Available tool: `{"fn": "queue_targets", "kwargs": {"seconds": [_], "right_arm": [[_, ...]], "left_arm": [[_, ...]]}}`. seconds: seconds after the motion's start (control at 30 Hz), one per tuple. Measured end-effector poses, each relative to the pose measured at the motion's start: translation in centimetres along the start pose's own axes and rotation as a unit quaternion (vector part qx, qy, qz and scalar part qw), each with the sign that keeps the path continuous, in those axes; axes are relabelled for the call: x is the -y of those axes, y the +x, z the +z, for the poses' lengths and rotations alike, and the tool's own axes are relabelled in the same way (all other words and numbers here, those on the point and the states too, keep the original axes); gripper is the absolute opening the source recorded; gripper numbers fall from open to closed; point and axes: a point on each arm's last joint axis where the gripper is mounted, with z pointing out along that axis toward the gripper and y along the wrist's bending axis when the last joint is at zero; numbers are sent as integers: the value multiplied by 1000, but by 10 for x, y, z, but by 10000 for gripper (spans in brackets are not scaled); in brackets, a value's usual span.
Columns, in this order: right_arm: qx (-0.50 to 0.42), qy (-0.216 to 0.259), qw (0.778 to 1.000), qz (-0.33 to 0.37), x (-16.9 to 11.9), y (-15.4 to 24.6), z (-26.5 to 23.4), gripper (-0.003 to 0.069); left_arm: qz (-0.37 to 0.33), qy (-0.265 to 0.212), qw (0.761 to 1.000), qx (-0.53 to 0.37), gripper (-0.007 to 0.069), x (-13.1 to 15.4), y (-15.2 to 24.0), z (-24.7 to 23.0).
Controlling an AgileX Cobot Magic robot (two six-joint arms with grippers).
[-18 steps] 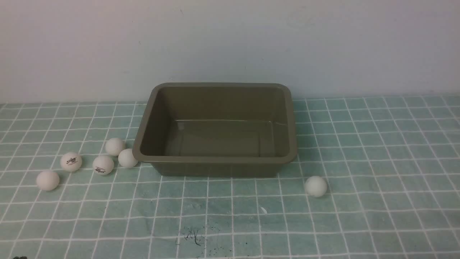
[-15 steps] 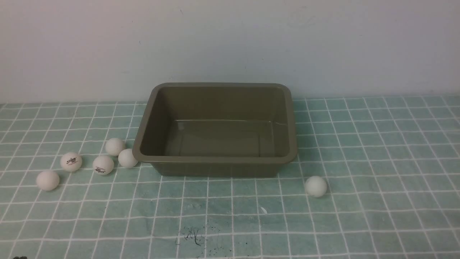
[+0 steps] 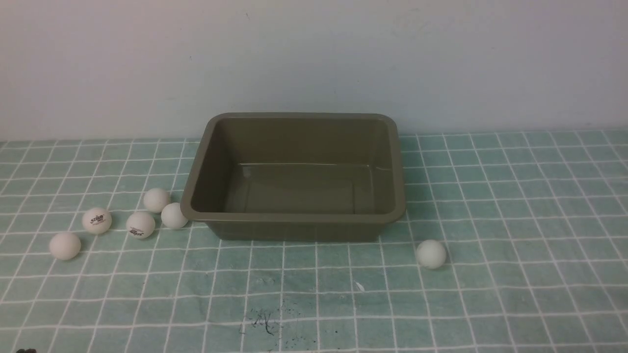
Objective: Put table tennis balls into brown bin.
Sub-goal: 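Reach for and grasp a ping pong ball on the table beside the basket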
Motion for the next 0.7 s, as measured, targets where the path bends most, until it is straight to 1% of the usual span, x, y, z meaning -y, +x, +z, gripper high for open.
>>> {"fn": "queue_targets", "kwargs": {"seconds": [0.07, 0.1, 0.17, 0.23, 0.27, 0.3, 0.37, 0.4, 0.43, 0.47, 0.5, 0.53, 0.57, 0.6, 0.63, 0.67, 0.7], "right_arm": [[0, 0, 1000, 0, 0, 0, 0, -13], [0, 0, 1000, 0, 0, 0, 0, -13], [0, 0, 1000, 0, 0, 0, 0, -13], [0, 0, 1000, 0, 0, 0, 0, -13], [0, 0, 1000, 0, 0, 0, 0, -13], [0, 0, 1000, 0, 0, 0, 0, -13], [0, 0, 1000, 0, 0, 0, 0, -13], [0, 0, 1000, 0, 0, 0, 0, -13], [0, 0, 1000, 0, 0, 0, 0, -13], [5, 0, 1000, 0, 0, -1, 0, -13], [6, 0, 1000, 0, 0, -1, 0, -13], [6, 0, 1000, 0, 0, -1, 0, -13], [6, 0, 1000, 0, 0, -1, 0, -13], [6, 1, 1000, 0, 0, -1, 0, -13], [9, 0, 1000, 6, 0, -1, 0, -13], [17, -4, 1000, 25, -1, -2, 0, -13], [29, -9, 998, 59, -1, -3, 1, -13]], "left_arm": [[-13, 3, 1000, 14, -3, 0, -2, 0], [-31, 6, 999, 31, -3, 1, -5, 0], [-80, 13, 993, 88, -3, 1, -15, -1], [-133, 20, 980, 148, -3, 0, -26, -4], [-157, 21, 969, 187, -3, -2, -32, -6], [-192, 24, 954, 228, -3, -4, -39, -9], [-238, 25, 918, 316, -3, -9, -53, -18], [-246, 27, 907, 341, -3, -11, -57, -21], [-247, 27, 903, 350, -3, -11, -60, -23], [-249, 35, 898, 362, -5, -10, -75, -28], [-242, 41, 904, 352, -5, -8, -88, -30], [-231, 46, 915, 328, -5, -5, -103, -30], [-224, 46, 922, 313, -5, -4, -105, -29], [-217, 47, 928, 299, -5, -3, -116, -30], [-207, 42, 954, 215, -5, 1, -135, -24], [-200, 33, 968, 150, -5, 2, -148, -18], [-194, 23, 976, 93, -5, 3, -162, -12]]}}
